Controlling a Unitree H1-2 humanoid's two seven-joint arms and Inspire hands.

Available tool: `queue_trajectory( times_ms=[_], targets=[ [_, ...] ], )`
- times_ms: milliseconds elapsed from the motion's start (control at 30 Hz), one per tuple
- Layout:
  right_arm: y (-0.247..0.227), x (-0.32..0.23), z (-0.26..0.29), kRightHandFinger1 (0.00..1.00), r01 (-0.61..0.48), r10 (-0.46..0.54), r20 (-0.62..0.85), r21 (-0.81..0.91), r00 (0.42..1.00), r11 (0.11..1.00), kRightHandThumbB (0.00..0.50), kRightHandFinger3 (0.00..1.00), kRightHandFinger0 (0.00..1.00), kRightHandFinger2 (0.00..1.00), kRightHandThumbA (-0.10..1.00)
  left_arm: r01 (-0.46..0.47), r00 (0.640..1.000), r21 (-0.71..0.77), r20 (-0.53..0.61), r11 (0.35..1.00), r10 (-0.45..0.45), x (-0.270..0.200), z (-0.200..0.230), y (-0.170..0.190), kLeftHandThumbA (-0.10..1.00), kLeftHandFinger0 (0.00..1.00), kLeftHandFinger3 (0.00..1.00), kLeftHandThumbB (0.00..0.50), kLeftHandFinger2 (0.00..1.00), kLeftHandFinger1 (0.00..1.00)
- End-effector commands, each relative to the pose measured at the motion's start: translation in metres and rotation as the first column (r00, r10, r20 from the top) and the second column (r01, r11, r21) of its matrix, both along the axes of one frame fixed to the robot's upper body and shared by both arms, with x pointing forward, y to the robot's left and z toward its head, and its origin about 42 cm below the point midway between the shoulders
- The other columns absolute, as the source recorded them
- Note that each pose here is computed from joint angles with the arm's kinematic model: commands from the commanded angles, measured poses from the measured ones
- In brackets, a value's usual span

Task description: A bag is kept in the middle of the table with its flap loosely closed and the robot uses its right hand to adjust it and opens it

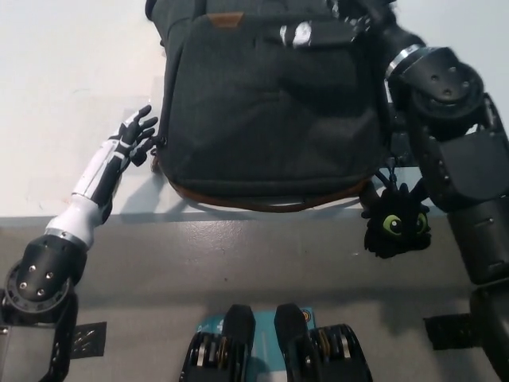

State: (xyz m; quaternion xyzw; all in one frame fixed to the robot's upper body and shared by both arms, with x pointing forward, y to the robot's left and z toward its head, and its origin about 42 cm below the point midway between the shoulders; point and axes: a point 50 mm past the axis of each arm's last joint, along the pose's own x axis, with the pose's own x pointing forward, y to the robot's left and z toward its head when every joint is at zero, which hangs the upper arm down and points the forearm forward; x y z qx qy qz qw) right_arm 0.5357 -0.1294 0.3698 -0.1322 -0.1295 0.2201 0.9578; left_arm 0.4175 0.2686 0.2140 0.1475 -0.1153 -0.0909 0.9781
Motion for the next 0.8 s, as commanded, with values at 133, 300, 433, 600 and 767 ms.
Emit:
queue_trajectory(
  times_ms=[133, 300, 433, 600, 767],
  targets=[
    [0.000, 0.023, 0.000, 1.00, 0.004, -0.002, 0.007, -0.308, 1.000, 0.951, 0.412, 1.00, 1.00, 1.00, 1.00, 0.025, 0.996, 0.005, 0.081, 1.000, -0.025, -0.011, 0.009, -0.003, 1.00, 1.00, 1.00, 0.268, 1.00, 1.00],
    [-0.007, 0.034, 0.036, 1.00, 0.170, -0.052, 0.189, -0.688, 0.981, 0.705, 0.465, 1.00, 1.00, 1.00, 1.00, 0.012, 0.999, 0.019, 0.053, 1.000, -0.013, -0.020, 0.004, 0.001, 1.00, 1.00, 1.00, 0.266, 1.00, 1.00],
    [-0.015, 0.034, 0.068, 1.00, 0.231, -0.058, 0.260, -0.707, 0.964, 0.669, 0.487, 1.00, 1.00, 1.00, 1.00, 0.006, 0.999, 0.016, 0.043, 1.000, -0.007, -0.027, -0.001, 0.005, 1.00, 1.00, 1.00, 0.264, 1.00, 1.00],
    [-0.022, 0.029, 0.107, 1.00, 0.304, -0.048, 0.343, -0.748, 0.938, 0.590, 0.466, 1.00, 1.00, 1.00, 1.00, 0.011, 0.999, 0.022, 0.035, 1.000, -0.012, -0.032, -0.007, 0.009, 1.00, 1.00, 1.00, 0.239, 1.00, 1.00],
    [-0.025, 0.021, 0.154, 1.00, 0.379, -0.025, 0.419, -0.793, 0.907, 0.477, 0.495, 1.00, 1.00, 1.00, 1.00, 0.014, 1.000, 0.034, 0.013, 0.999, -0.014, -0.037, -0.014, 0.006, 1.00, 1.00, 1.00, 0.282, 1.00, 1.00]
  ],
)
